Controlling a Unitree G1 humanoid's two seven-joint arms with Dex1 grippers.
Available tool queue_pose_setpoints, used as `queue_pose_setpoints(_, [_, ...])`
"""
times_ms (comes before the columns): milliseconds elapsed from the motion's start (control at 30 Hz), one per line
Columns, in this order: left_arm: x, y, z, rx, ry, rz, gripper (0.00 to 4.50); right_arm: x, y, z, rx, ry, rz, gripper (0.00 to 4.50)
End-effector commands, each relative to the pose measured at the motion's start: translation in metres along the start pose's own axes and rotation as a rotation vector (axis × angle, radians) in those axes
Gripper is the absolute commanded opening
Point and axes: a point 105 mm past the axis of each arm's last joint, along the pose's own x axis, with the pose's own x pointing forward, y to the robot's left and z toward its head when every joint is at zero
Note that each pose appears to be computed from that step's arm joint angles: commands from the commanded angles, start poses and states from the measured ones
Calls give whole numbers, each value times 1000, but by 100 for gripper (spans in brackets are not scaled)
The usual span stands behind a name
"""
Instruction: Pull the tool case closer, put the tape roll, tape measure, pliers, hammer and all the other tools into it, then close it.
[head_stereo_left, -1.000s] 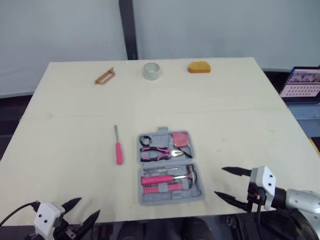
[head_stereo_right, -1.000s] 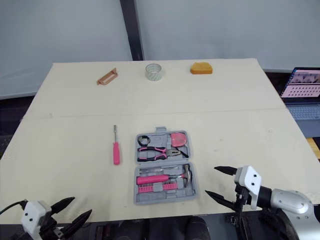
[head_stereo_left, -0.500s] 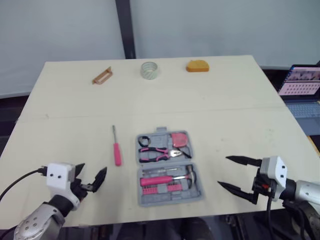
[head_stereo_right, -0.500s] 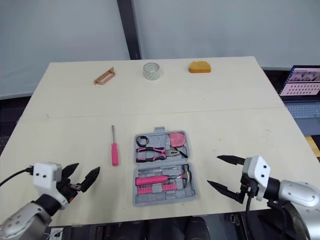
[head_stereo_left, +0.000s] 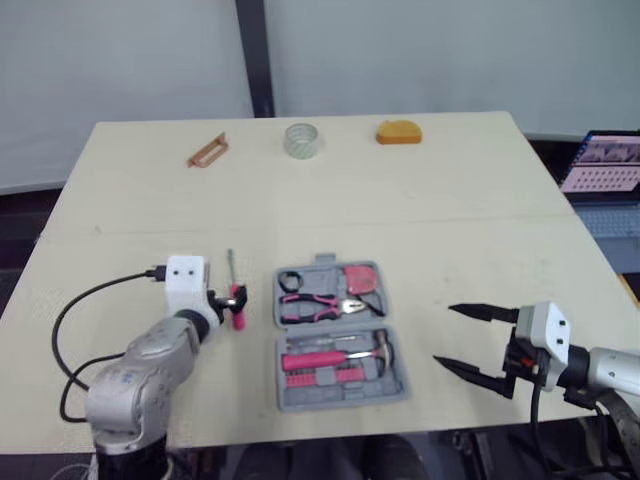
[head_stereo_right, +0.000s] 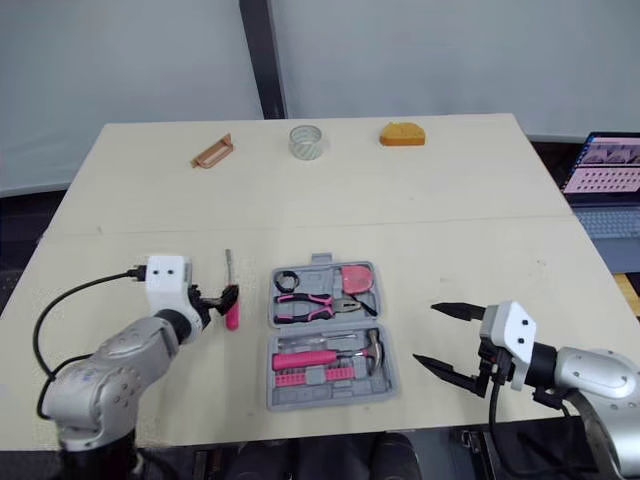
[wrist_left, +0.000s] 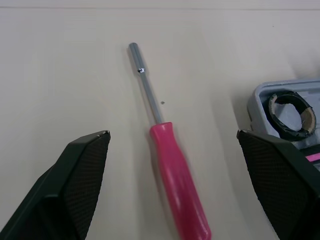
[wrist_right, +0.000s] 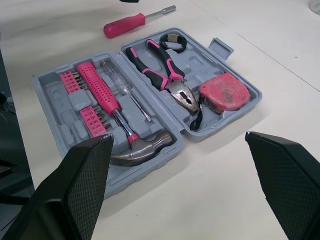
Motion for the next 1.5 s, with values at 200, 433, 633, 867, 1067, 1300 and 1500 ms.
queue_pose_setpoints(200, [23,-7,-9,0,89,75,437,-2,-1,4,-20,0,-9,450])
queue_pose_setpoints(433, [46,-5,-8,12,114,86,437,-3,1,5,-19,2,-21,450])
queue_pose_setpoints(633, [50,-7,-20,20,154,88,437,-4,1,4,-19,6,-35,450])
queue_pose_setpoints(867, [48,-11,-27,2,178,94,437,-5,0,4,-16,10,-39,450])
queue_pose_setpoints(1067, [44,-13,-28,-1,182,100,437,-5,0,4,-15,12,-37,450])
queue_pose_setpoints(1300, [43,-13,-31,-10,189,123,414,-3,1,3,-14,12,-37,450])
queue_pose_setpoints(1500, [45,-9,-29,-9,186,136,166,-2,1,3,-13,12,-39,450])
